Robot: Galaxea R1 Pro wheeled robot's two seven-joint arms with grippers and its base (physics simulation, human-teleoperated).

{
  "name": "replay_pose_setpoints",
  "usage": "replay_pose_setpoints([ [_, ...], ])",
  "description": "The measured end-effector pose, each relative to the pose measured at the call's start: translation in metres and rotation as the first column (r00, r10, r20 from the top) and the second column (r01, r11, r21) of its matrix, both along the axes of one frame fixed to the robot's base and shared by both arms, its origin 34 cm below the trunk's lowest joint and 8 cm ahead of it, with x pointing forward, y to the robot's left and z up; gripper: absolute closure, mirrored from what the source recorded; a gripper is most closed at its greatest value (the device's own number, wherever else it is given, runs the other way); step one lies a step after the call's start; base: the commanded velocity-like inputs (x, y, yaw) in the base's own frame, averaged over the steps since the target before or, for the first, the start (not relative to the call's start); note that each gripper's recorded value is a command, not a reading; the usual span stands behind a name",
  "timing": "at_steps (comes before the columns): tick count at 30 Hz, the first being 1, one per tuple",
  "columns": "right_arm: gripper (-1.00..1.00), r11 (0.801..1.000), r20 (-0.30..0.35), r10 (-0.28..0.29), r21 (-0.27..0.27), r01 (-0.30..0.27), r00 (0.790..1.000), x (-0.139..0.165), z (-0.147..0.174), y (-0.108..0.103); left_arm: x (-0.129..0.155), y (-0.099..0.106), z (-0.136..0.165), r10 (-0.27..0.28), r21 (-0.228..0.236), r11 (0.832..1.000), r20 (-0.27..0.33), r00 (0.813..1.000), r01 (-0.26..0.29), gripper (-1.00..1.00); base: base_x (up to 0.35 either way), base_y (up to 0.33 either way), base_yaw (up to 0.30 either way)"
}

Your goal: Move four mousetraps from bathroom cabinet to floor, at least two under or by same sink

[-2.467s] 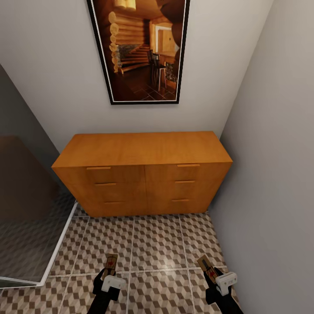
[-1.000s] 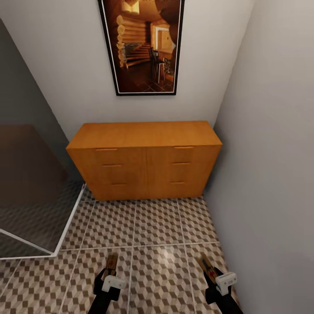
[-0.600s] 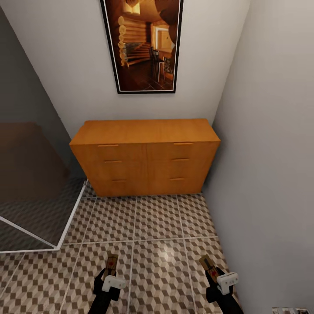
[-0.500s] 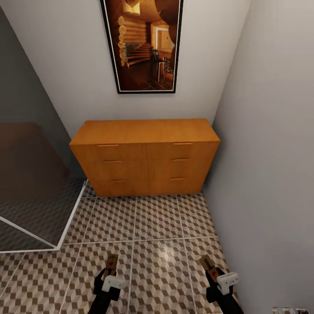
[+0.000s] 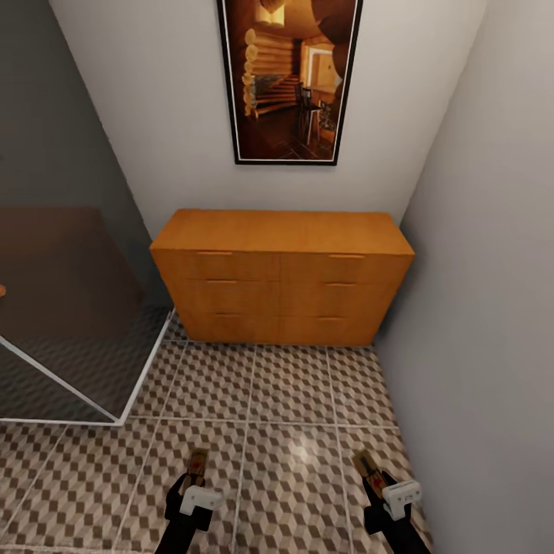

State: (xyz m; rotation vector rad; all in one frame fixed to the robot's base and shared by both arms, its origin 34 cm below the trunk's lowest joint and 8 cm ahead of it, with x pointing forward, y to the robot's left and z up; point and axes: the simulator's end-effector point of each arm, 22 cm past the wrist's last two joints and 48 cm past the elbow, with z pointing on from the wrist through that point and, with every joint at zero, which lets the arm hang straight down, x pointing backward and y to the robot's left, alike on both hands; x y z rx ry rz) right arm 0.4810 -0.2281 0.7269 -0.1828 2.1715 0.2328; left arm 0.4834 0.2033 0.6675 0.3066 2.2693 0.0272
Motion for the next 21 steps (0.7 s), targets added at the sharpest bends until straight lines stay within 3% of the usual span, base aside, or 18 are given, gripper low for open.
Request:
replay_pose_setpoints([
  [21,1.0,0.999,0.001,-0.039,-0.026,0.039,0.999,0.0018,-0.0013,-0.0081,-0.0004,0.0003,-0.0003,0.0,0.001,1.0,-0.001,1.0,0.0,1.0,0.0,0.0,0.262],
])
